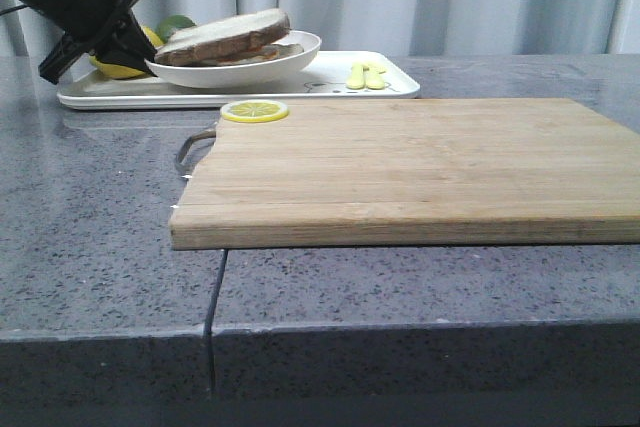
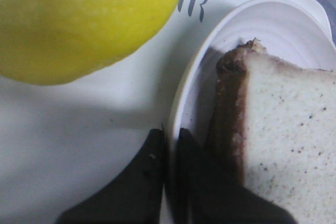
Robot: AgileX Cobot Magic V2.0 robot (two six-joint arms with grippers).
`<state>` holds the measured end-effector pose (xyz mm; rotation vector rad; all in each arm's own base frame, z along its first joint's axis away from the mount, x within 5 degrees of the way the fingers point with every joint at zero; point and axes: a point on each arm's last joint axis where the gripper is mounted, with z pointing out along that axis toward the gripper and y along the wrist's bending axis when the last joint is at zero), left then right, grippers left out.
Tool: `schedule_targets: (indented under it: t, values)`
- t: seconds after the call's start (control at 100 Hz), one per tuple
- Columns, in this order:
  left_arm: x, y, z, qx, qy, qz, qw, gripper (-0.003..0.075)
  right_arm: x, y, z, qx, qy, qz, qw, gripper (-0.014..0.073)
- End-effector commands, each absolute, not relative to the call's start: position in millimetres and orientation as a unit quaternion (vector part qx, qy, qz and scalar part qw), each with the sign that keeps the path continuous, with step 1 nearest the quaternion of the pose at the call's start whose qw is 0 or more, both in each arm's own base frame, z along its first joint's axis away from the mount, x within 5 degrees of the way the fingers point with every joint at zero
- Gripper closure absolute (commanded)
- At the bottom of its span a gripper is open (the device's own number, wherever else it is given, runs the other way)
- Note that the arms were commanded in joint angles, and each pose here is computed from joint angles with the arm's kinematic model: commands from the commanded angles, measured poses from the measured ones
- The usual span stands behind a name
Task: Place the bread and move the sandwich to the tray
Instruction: 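Lift the plate with the left gripper and carry it onto the tray, then lower the plate onto the tray and release it with the left gripper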
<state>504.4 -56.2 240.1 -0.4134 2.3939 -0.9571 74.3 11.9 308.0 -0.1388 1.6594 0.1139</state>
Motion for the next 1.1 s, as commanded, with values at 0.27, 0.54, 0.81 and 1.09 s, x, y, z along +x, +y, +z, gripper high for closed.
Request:
schedule_targets:
  t: [0.27,0.54,0.81,1.09]
  values:
    - [498.8,-60.4,292.7,-0.149,0.853,-0.384,0.320,0.0740,74.3,11.3,324.0,-0.060,0.700,0.046,0.710,0.0187]
    - [499.0,-60.1,292.7,-0.150,0.853,-0.383,0.321,0.0740,74.3,11.3,324.0,-0.060,0.700,0.046,0.710,0.0187]
    - [498.8,-57.9,290.1,-0.158,0.860,-0.368,0.317,0.0740,74.3,11.3,324.0,-0.060,0.700,0.046,0.710,0.0187]
    - [498.8,-57.3,289.5,-0.158,0.862,-0.363,0.316,0.0740,74.3,11.3,324.0,-0.060,0.700,0.046,0.710,0.0187]
